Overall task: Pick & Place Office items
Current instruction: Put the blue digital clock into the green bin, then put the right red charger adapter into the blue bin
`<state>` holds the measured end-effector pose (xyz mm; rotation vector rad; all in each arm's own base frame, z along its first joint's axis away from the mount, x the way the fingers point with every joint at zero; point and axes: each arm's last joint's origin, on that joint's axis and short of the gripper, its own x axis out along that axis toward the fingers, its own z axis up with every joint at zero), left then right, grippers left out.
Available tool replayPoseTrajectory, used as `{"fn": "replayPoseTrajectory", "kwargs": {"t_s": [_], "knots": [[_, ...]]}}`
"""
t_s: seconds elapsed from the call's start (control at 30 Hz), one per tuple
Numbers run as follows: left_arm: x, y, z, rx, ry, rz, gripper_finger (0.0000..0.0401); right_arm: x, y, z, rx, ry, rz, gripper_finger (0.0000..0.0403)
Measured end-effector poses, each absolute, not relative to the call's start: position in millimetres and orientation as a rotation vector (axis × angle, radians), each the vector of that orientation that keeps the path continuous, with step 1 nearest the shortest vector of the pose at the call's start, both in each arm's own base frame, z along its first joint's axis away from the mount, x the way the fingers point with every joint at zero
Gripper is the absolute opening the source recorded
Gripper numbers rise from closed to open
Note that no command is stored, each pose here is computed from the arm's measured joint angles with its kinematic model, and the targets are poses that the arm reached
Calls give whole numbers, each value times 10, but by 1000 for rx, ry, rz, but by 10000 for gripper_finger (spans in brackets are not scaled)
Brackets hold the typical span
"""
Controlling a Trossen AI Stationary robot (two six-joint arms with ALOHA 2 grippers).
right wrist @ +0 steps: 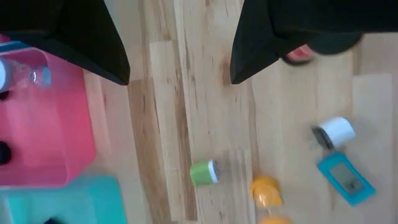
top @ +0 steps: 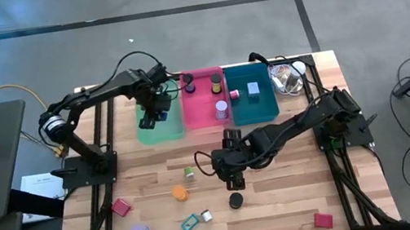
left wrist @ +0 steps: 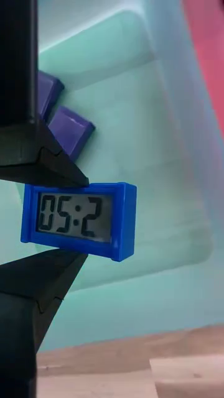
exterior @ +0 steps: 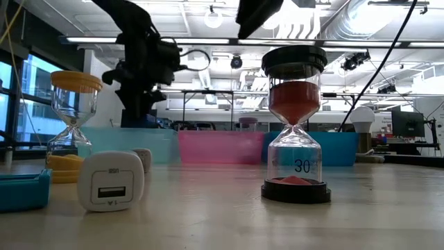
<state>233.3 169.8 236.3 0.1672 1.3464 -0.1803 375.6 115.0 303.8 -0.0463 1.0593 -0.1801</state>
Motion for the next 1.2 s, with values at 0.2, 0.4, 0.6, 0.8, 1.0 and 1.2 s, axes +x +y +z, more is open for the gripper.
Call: {"fn": "replayPoseTrajectory", "kwargs": {"t_s": [0.2,0.4,0.6,0.8,1.0,1.2], "knots": [[2354,1723,2284,130,1365,-193,153,3720,1153,2862,-70,1115,-187,268],[2353,1728,2286,87,1373,-144,224,3705,1149,2764,-71,1137,-196,268],[2362,1757,2293,117,1425,-18,302,3701,1163,2764,-75,1137,-191,268],[2295,1574,2482,114,1501,72,318,3564,1254,2770,-64,1201,-224,268],[2147,1207,2885,72,1500,93,319,3457,1395,2784,-120,1196,-266,268],[1923,883,3180,32,1404,150,319,3354,1437,2801,-305,1146,-410,268]]}}
